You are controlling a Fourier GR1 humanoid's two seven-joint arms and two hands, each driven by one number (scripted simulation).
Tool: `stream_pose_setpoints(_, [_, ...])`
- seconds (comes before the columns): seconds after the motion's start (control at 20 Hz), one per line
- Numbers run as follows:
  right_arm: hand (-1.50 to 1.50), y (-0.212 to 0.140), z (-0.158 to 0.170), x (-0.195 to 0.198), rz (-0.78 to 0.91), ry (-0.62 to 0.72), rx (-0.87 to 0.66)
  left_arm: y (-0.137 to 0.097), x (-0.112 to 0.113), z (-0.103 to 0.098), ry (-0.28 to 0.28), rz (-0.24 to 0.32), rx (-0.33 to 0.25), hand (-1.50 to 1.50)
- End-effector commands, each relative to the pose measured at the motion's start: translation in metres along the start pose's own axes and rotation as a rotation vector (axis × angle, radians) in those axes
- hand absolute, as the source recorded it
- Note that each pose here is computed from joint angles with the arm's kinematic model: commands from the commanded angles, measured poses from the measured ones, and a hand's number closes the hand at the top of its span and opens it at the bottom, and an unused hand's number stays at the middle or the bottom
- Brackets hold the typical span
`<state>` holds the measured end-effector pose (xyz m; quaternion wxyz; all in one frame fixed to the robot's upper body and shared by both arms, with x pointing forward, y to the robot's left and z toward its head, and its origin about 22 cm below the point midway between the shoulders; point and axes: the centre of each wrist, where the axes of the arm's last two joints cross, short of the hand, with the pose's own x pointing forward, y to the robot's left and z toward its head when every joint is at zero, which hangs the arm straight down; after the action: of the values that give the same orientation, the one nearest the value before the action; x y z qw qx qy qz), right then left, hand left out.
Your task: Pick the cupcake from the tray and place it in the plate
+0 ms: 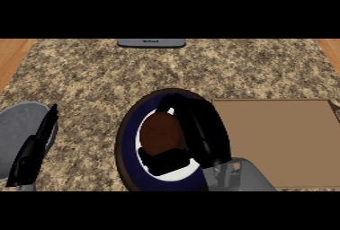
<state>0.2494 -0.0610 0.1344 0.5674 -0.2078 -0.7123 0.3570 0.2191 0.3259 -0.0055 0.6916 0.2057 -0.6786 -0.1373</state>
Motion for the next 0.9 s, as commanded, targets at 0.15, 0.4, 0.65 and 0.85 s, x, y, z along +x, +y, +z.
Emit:
stream_pose_setpoints(0.15, [-1.5,0.047,-0.02,-0.005,-0.091,0.182,-0.016,0.005,0.009,-0.009,0.012,0.005,0.0,0.0])
stream_pose_setpoints(0.4, [-1.5,0.048,-0.013,0.003,-0.191,0.121,-0.073,0.01,-0.018,0.004,-0.002,-0.004,0.022,0.0])
stream_pose_setpoints(0.65, [-1.5,0.023,-0.032,-0.015,-0.389,0.102,-0.318,0.001,-0.014,-0.001,0.009,0.016,0.002,0.0])
stream_pose_setpoints(0.85, [-1.5,-0.005,-0.018,-0.044,-0.453,0.159,-0.423,0.002,-0.002,-0.003,0.006,0.004,0.02,0.0])
